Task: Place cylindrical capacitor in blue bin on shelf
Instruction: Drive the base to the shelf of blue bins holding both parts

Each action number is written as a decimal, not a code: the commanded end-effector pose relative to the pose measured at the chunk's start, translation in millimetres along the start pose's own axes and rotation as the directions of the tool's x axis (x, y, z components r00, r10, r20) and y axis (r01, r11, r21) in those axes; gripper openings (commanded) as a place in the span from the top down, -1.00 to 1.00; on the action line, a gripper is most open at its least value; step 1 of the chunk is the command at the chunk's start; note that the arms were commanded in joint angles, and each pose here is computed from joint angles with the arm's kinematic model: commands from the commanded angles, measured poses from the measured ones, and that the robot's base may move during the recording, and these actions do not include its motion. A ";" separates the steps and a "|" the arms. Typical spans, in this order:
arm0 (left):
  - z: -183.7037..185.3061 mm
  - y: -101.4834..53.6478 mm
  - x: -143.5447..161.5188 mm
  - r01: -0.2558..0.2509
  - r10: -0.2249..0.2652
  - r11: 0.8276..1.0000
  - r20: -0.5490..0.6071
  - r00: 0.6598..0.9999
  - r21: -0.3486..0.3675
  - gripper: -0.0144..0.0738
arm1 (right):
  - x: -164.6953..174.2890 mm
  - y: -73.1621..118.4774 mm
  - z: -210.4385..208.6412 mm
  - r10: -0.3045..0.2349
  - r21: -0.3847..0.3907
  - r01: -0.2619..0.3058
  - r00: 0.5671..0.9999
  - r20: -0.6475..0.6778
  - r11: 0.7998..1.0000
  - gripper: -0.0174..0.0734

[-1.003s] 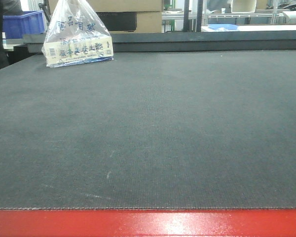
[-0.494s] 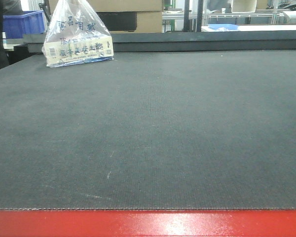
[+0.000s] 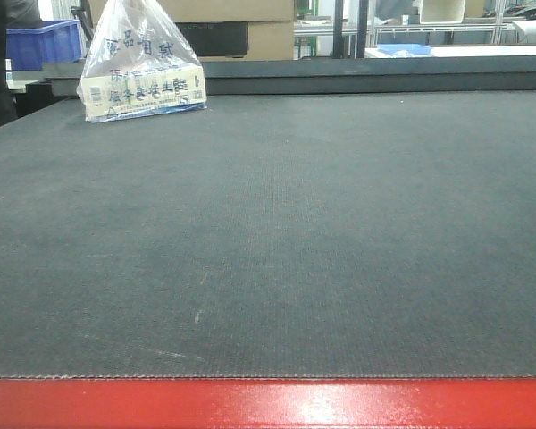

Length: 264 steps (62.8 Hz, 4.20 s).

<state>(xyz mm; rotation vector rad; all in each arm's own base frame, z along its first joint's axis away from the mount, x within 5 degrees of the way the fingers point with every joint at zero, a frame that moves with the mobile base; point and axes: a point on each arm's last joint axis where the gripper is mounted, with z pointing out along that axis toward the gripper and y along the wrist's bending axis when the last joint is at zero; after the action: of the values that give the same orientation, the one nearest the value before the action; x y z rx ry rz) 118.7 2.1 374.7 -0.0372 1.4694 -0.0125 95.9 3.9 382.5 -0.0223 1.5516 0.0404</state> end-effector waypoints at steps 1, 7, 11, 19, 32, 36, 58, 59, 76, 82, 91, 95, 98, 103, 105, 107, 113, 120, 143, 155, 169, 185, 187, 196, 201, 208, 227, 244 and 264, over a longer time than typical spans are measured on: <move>-1.6 -0.3 -2.9 0.007 -0.007 1.000 0.023 1.000 0.003 0.93 | -2.9 0.0 -1.4 -0.010 0.000 0.010 0.999 0.032 1.000 0.98; -1.6 -0.3 -2.9 0.007 -0.007 1.000 0.023 1.000 0.003 0.93 | -2.9 0.0 -1.4 -0.010 0.000 0.010 0.999 0.032 1.000 0.98; -1.6 -0.3 -2.9 0.007 -0.007 1.000 0.023 1.000 0.003 0.93 | -2.9 0.0 -1.4 -0.010 0.000 0.010 0.999 0.032 1.000 0.98; -1.6 -0.3 -2.9 0.007 -0.007 1.000 0.023 1.000 0.003 0.93 | -3.1 0.0 -1.4 -0.010 0.000 0.010 0.999 0.033 1.000 0.98; -1.6 -0.3 -2.9 0.007 -0.007 1.000 0.023 1.000 0.003 0.93 | -3.1 0.0 -1.4 -0.010 0.000 0.010 0.999 0.033 1.000 0.98; -1.6 -0.3 -2.9 0.007 -0.007 1.000 0.023 1.000 0.003 0.93 | -3.1 0.0 -1.4 -0.010 0.000 0.010 0.999 0.033 1.000 0.98; -1.6 -0.3 -2.9 0.007 -0.007 1.000 0.023 1.000 0.003 0.93 | -3.1 0.0 -1.4 -0.010 0.000 0.010 0.999 0.033 1.000 0.98; -1.6 -0.3 -2.9 0.007 -0.007 1.000 0.023 1.000 0.003 0.93 | -3.1 0.0 -1.4 -0.010 0.000 0.010 0.999 0.033 1.000 0.98; -1.6 -0.3 -2.9 0.007 -0.007 1.000 0.023 1.000 0.003 0.93 | -3.1 0.0 -1.4 -0.010 0.000 0.010 0.999 0.033 1.000 0.98; -1.6 -0.3 -2.9 0.007 -0.007 1.000 0.023 1.000 0.003 0.93 | -3.1 0.0 -1.4 -0.010 0.000 0.010 0.999 0.033 1.000 0.98; -1.6 -0.3 -2.9 0.007 -0.007 1.000 0.023 1.000 0.003 0.93 | -3.1 0.0 -1.4 -0.010 0.000 0.010 0.999 0.033 1.000 0.98; -1.6 -0.3 -2.9 0.007 -0.007 1.000 0.023 1.000 0.003 0.93 | -3.1 0.0 -1.4 -0.010 0.000 0.010 0.999 0.033 1.000 0.98; -1.6 -0.3 -2.9 0.007 -0.007 1.000 0.023 1.000 0.003 0.93 | -3.1 0.0 -1.4 -0.010 0.000 0.010 0.999 0.033 1.000 0.98; -1.6 -0.3 -2.9 0.007 -0.007 1.000 0.023 1.000 0.003 0.93 | -3.1 0.0 -1.4 -0.010 0.000 0.010 0.999 0.033 1.000 0.98; -1.6 -0.3 -2.9 0.007 -0.007 1.000 0.023 1.000 0.003 0.93 | -3.1 0.0 -1.4 -0.010 0.000 0.010 0.999 0.033 1.000 0.98; -1.6 -0.3 -2.9 0.007 -0.007 1.000 0.023 1.000 0.003 0.93 | -3.1 0.0 -1.4 -0.010 0.000 0.010 0.999 0.033 1.000 0.98; -1.6 -0.3 -2.9 0.007 -0.007 1.000 0.023 1.000 0.003 0.93 | -3.1 0.0 -1.4 -0.010 0.000 0.010 0.999 0.033 1.000 0.98; -1.6 -0.3 -2.9 0.007 -0.007 1.000 0.023 1.000 0.003 0.93 | -3.1 0.0 -1.4 -0.010 0.000 0.010 0.999 0.033 1.000 0.98; -1.6 -0.3 -2.9 0.007 -0.007 1.000 0.023 1.000 0.003 0.93 | -3.1 0.0 -1.4 -0.010 0.000 0.010 0.999 0.033 1.000 0.98; -1.6 -0.3 -2.9 0.007 -0.007 1.000 0.023 1.000 0.003 0.93 | -3.1 0.0 -1.4 -0.010 0.000 0.010 0.999 0.033 1.000 0.98; -1.6 -0.3 -2.9 0.007 -0.007 1.000 0.023 1.000 0.003 0.93 | -3.1 0.0 -1.4 -0.010 0.000 0.010 0.999 0.033 1.000 0.98; -1.6 -0.3 -2.9 0.007 -0.007 1.000 0.023 1.000 0.003 0.93 | -3.1 0.0 -1.4 -0.010 0.000 0.010 0.999 0.033 1.000 0.98; -1.6 -0.3 -2.9 0.007 -0.007 1.000 0.023 1.000 0.003 0.93 | -3.1 0.0 -1.4 -0.010 0.000 0.010 0.999 0.033 1.000 0.98; -1.6 -0.3 -2.9 0.007 -0.007 1.000 0.023 1.000 0.003 0.93 | -3.1 0.0 -1.4 -0.010 0.000 0.010 0.999 0.033 1.000 0.98; -1.6 -0.3 -2.9 0.007 -0.007 1.000 0.023 1.000 0.003 0.93 | -3.1 0.0 -1.4 -0.010 0.000 0.010 0.999 0.033 1.000 0.98; -1.6 -0.3 -2.9 0.007 -0.007 1.000 0.023 1.000 0.003 0.93 | -3.3 0.0 -1.4 -0.010 0.000 0.010 0.999 0.035 1.000 0.98; -1.6 -0.3 -2.9 0.007 -0.007 1.000 0.023 1.000 0.003 0.93 | -3.3 0.0 -1.4 -0.010 0.000 0.010 0.999 0.035 1.000 0.98; -1.6 -0.3 -2.9 0.007 -0.007 1.000 0.023 1.000 0.003 0.93 | -3.3 0.0 -1.4 -0.010 0.000 0.010 0.999 0.035 1.000 0.98; -1.6 -0.3 -2.9 0.007 -0.007 1.000 0.023 1.000 0.003 0.93 | -3.3 0.0 -1.4 -0.010 0.000 0.010 0.999 0.035 1.000 0.98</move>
<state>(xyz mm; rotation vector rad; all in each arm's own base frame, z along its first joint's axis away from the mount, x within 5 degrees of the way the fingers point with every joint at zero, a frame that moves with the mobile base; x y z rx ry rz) 118.6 2.1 374.6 -0.0372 1.4704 -0.0125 95.9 3.9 382.5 -0.0223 1.5516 0.0404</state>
